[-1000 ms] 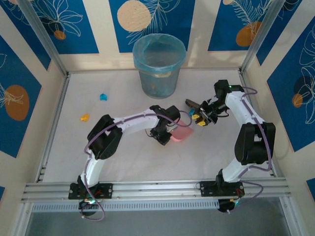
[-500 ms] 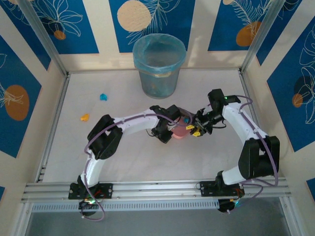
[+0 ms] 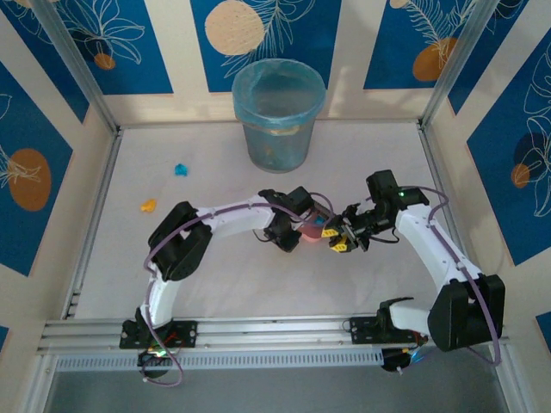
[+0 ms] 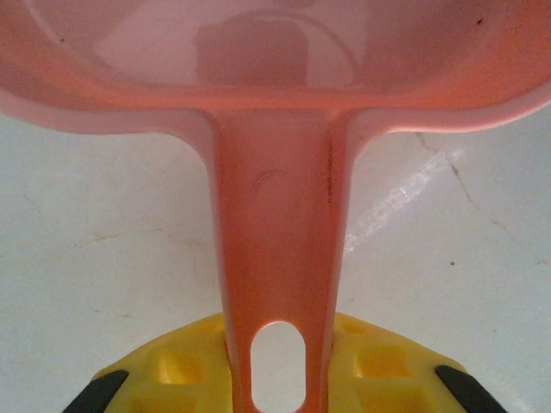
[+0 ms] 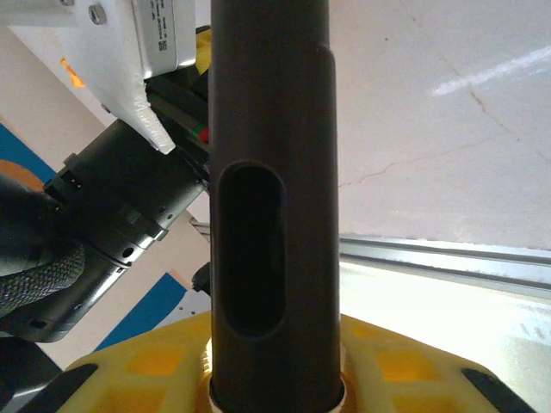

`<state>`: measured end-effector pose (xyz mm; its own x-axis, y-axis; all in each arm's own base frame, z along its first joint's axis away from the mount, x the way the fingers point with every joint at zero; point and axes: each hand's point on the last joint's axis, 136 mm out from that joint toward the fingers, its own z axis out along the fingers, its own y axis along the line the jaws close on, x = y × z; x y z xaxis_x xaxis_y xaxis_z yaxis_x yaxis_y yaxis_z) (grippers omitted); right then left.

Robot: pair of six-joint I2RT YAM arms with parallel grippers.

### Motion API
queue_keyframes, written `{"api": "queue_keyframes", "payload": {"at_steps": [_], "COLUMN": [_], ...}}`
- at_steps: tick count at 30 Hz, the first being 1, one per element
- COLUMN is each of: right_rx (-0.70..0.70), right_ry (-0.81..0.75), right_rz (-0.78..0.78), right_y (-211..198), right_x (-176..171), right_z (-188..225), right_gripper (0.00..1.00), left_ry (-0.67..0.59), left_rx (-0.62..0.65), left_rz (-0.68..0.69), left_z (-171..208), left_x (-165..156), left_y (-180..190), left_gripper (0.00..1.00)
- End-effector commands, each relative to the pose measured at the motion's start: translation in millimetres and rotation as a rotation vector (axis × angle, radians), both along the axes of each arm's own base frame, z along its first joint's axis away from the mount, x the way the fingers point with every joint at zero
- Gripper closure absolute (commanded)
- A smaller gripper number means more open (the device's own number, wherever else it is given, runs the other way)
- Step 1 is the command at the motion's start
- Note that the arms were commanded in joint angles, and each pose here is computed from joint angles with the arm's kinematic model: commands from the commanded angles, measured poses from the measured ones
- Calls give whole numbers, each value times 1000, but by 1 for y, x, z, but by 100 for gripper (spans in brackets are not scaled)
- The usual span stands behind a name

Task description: Sweep away the paper scraps from the table

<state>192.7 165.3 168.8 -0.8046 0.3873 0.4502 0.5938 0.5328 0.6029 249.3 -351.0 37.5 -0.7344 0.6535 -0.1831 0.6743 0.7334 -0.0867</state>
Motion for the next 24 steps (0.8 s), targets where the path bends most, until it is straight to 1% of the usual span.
{"api": "queue_keyframes", "payload": {"at_steps": [1,7,16,19,24], "right_rx": [70,53,-110,-143,-161], "right_ry": [61,21,-106,-137,-137], "right_rz": [-41,-89,-137,-162,-178], "right_y": [5,-5,-34,-42,-50], "right_x": [-7,0,9,11,10], "right_z": [8,19,34,35,30], "right_gripper": [100,100,100,100,100], "left_ry": [-19,-53,-100,-115,-158], "left_rx": [13,-9,-39,-49,-78], "left_rz": [12,12,8,10,16], "left_z": [-1,6,16,19,31], "left_x": [-1,1,6,8,11], "left_y": [7,7,6,6,6], "left_gripper": [100,100,100,100,100]}}
